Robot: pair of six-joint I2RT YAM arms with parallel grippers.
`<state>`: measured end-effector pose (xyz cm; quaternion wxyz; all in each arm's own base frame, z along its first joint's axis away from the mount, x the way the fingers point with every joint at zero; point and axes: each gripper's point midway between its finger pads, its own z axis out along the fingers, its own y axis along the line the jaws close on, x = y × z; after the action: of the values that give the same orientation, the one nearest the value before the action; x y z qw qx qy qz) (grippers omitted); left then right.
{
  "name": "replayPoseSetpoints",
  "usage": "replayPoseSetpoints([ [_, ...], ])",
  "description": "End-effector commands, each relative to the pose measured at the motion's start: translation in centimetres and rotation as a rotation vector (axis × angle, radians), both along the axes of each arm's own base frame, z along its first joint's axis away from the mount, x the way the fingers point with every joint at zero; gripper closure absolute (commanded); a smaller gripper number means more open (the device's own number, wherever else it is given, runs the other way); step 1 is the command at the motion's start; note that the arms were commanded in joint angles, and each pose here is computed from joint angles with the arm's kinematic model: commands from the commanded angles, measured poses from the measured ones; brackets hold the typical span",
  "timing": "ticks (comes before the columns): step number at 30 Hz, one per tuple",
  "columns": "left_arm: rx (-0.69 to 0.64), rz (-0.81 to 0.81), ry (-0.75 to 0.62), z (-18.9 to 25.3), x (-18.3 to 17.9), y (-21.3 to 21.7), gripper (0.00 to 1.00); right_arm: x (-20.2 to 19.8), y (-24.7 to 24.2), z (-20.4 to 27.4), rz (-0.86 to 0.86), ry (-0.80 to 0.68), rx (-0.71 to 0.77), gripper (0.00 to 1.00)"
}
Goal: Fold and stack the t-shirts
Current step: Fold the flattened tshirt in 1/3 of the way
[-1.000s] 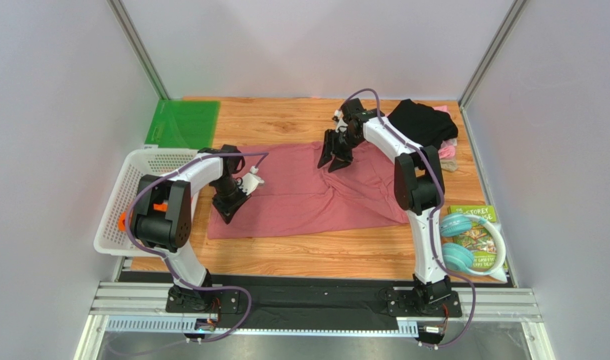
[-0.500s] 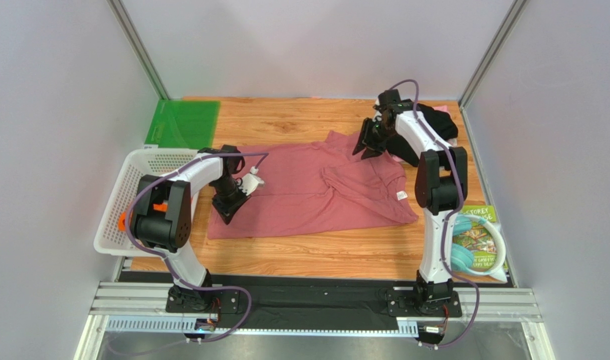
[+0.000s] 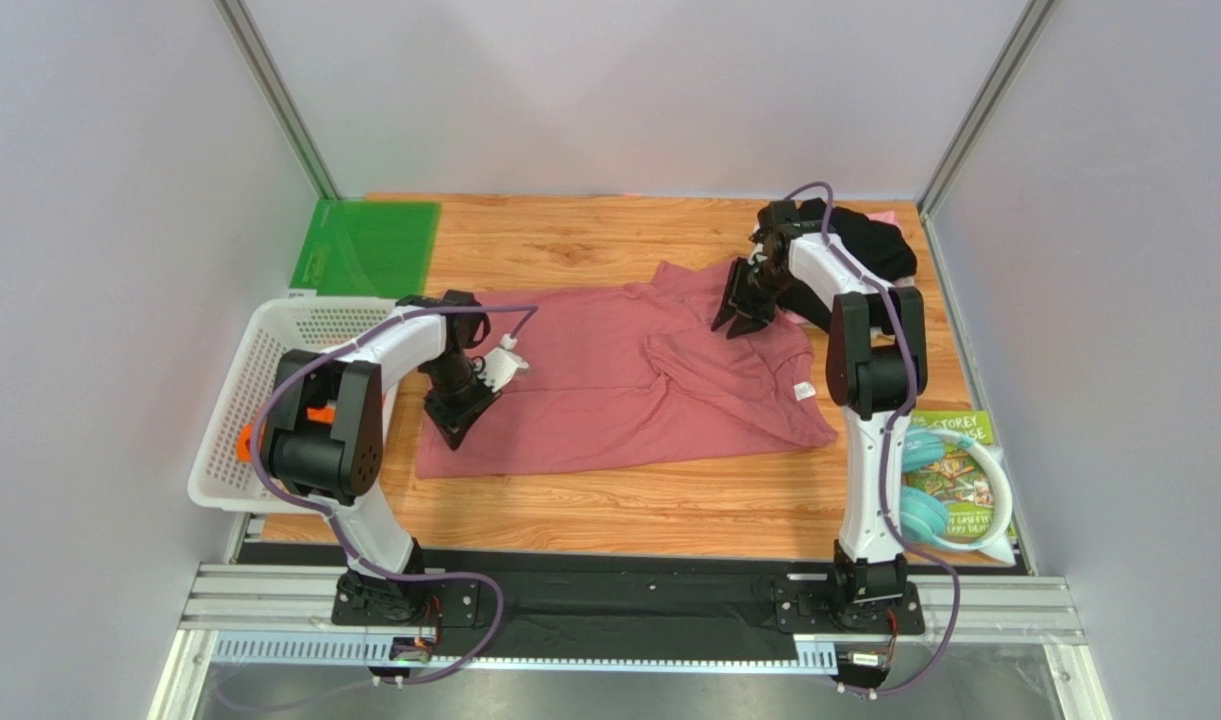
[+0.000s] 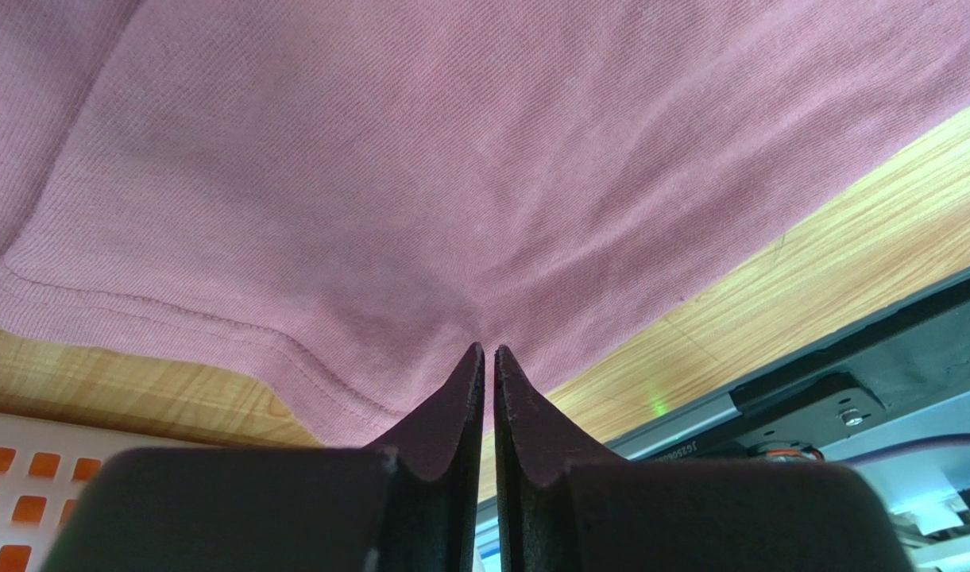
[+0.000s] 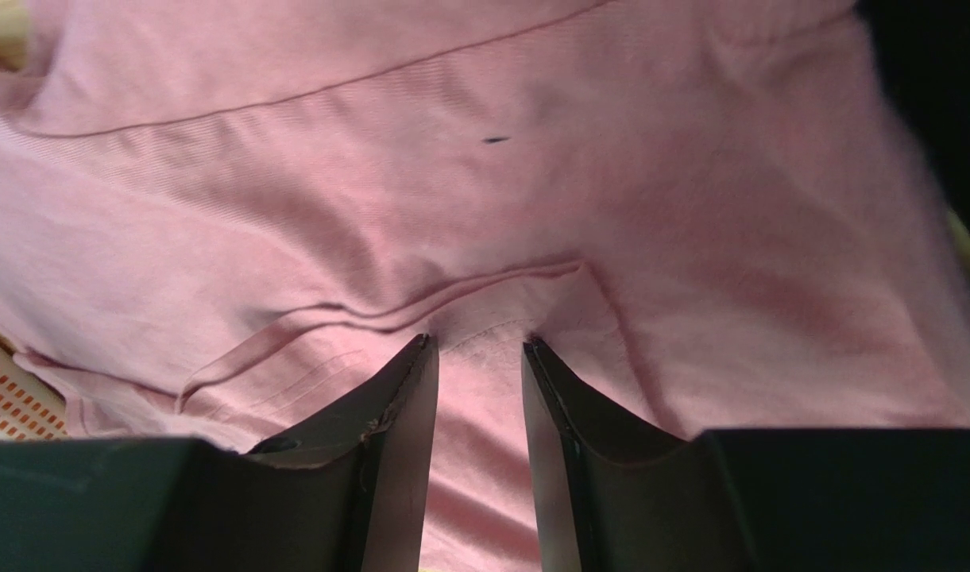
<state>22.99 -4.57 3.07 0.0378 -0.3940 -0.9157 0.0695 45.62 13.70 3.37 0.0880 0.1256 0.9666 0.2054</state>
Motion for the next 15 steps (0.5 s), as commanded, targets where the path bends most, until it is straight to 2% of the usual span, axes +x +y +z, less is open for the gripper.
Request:
replayPoseSetpoints([
  [1, -0.014, -0.014, -0.054, 1.7, 0.9, 0.0, 0.88, 1.3, -0.9, 0.3, -0.004, -0.039, -0.003, 0.60],
  [5, -0.015, -0.020, -0.045, 1.4, 0.7, 0.0, 0.88, 1.6, -3.0, 0.6, -0.054, -0.041, 0.006, 0.59],
  [15, -0.004, -0.027, -0.049, 1.5, 0.8, 0.2, 0.88, 2.6, -4.5, 0.6, -0.097, -0.043, 0.035, 0.61],
])
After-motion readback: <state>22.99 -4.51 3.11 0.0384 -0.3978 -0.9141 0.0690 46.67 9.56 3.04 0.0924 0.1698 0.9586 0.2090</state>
